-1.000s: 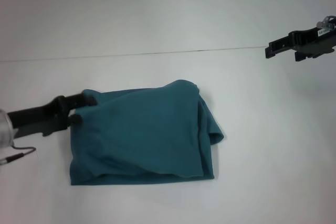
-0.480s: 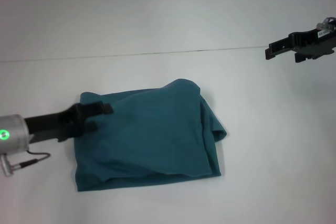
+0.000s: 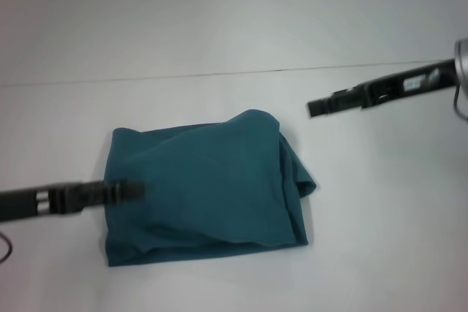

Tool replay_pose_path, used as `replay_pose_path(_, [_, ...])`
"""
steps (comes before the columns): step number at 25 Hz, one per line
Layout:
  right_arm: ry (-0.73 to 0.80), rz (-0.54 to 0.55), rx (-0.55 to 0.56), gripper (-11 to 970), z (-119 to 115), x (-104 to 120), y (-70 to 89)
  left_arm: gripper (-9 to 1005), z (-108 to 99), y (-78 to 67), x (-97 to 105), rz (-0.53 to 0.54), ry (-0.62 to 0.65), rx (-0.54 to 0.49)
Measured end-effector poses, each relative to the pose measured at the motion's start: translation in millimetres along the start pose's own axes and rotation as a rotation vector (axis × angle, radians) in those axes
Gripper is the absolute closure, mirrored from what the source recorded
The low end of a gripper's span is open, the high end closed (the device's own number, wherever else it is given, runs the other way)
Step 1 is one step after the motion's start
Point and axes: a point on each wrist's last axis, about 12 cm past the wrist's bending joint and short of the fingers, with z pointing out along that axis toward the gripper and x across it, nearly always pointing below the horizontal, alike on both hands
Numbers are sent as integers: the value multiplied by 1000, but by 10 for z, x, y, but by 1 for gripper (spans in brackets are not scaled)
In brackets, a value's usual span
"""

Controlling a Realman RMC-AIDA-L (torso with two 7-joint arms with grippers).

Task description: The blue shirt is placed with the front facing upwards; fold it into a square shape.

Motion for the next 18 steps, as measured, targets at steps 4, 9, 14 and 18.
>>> replay_pose_path(4, [-17,-138,-95,32,117,289,100,231,-76,-23,141,114,12,4])
replay_pose_path(9, [26,-209,-176,32,311,644,231,231,-71,-69,386,257,21,56])
replay_pose_path(14, [40,-169,-247,32,439,965,278,231,3,-107,592,328,47,95])
replay_pose_path(18, [65,-109,-303,32,535,1213,293,231,71,-138,708,381,63,124])
